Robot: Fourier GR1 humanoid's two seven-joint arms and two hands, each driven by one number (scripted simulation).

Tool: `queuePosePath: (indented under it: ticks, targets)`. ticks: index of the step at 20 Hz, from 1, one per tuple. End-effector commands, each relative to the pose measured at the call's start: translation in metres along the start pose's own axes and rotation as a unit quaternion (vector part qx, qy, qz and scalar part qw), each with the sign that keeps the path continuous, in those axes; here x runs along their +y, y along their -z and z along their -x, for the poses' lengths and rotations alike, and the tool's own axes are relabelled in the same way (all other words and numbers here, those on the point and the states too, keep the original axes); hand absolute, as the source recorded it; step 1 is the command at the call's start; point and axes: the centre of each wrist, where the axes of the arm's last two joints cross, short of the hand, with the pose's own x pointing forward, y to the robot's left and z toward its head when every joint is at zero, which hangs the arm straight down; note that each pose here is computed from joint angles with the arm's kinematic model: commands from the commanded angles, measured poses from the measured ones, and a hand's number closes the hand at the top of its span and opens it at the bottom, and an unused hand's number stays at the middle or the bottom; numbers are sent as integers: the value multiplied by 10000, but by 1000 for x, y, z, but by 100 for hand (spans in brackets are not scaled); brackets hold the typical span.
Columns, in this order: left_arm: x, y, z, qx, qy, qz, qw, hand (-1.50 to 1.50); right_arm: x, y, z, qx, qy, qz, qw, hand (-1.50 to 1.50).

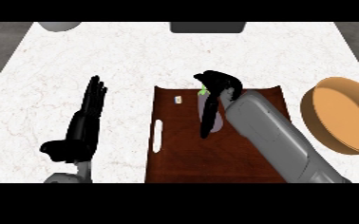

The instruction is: Pick the eggplant from the tray and place it in the pot

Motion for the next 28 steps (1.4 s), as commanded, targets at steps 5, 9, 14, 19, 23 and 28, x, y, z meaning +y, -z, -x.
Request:
queuePosePath:
  ticks: [5,9,14,19,23,28]
  targets:
    - [6,-5,-13,55,-48,97,9999,0,38,18,18,311,-166,-103,9993,-150]
    - [31,15,-3,-65,-21,-4,10000,0,28,23,-6,381,-172,-130,9990,-150]
    - [12,7,9,-40,-2,-25,10000,0,19,15,4,-143,-527,702,9960,150]
    - [2,-13,-6,7,-31,17,10000,0,21,8,5,-217,-553,887,9943,150]
    - [15,-2,-9,39,28,-94,9999,0,45,-5,15,-728,-970,951,9880,150]
    - [24,-8,3,172,122,-266,9994,0,121,-56,4,-2701,-2057,1197,9330,150]
